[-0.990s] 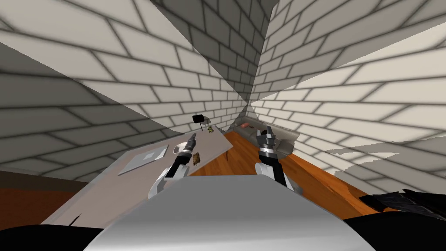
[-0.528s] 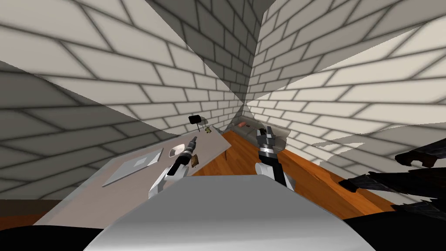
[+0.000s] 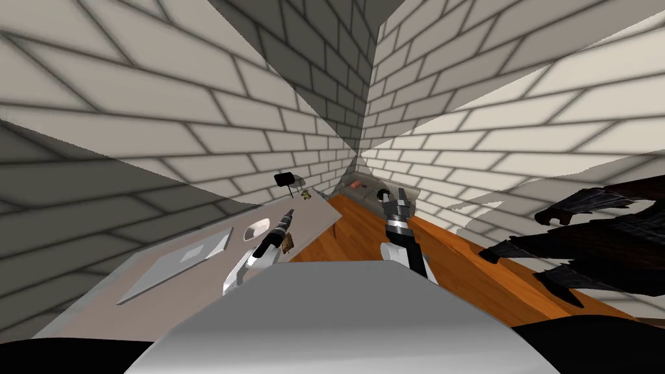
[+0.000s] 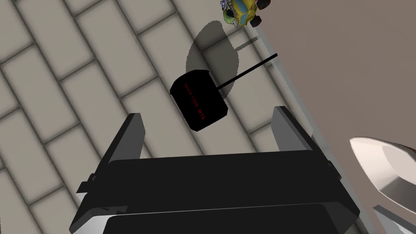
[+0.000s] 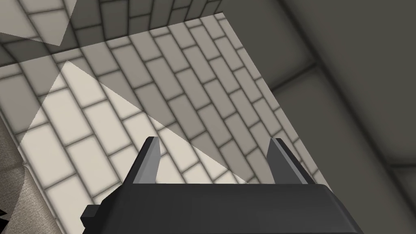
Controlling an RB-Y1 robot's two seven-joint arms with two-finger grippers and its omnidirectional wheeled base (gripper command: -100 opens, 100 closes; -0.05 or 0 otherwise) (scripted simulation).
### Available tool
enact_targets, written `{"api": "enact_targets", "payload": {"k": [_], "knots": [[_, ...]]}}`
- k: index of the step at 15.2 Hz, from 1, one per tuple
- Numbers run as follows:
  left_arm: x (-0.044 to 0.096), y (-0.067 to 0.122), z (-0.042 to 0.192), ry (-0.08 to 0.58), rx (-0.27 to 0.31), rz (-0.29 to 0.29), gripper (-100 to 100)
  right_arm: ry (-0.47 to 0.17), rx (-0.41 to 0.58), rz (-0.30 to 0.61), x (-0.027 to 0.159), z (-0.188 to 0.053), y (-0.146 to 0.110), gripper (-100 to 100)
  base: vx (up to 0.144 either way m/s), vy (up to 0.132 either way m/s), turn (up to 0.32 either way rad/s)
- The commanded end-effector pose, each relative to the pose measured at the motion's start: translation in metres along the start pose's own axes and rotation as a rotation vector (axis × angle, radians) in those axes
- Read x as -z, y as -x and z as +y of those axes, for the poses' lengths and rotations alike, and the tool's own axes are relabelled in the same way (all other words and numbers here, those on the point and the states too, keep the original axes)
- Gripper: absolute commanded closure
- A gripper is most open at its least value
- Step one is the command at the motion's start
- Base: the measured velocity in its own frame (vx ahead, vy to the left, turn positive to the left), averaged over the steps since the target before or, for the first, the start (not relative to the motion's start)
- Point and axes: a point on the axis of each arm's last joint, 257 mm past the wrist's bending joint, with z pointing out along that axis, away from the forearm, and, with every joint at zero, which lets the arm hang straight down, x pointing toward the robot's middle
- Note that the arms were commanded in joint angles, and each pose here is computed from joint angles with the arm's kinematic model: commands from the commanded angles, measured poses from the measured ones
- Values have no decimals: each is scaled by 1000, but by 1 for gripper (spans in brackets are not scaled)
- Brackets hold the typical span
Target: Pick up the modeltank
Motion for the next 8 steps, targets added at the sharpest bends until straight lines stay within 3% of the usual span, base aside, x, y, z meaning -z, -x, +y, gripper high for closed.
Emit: {"api": "enact_targets", "payload": {"k": [1,2,3,5,6,8], "knots": [[-2,-1,21,65,-12,9,-100,0,0,0,0,0,0,0,-12,29,-198],[-1,-1,22,70,-12,10,-100,0,0,0,0,0,0,0,-10,29,-66],[-3,-1,42,123,-28,17,-100,0,0,0,0,0,0,0,-13,31,-145],[-2,-2,49,151,-28,21,-100,0,0,0,0,0,0,0,-12,33,-140],[-2,-1,68,201,-43,28,-100,0,0,0,0,0,0,0,-11,29,-209],[0,-2,76,231,-43,32,-100,0,0,0,0,0,0,0,-12,32,-136]]}}
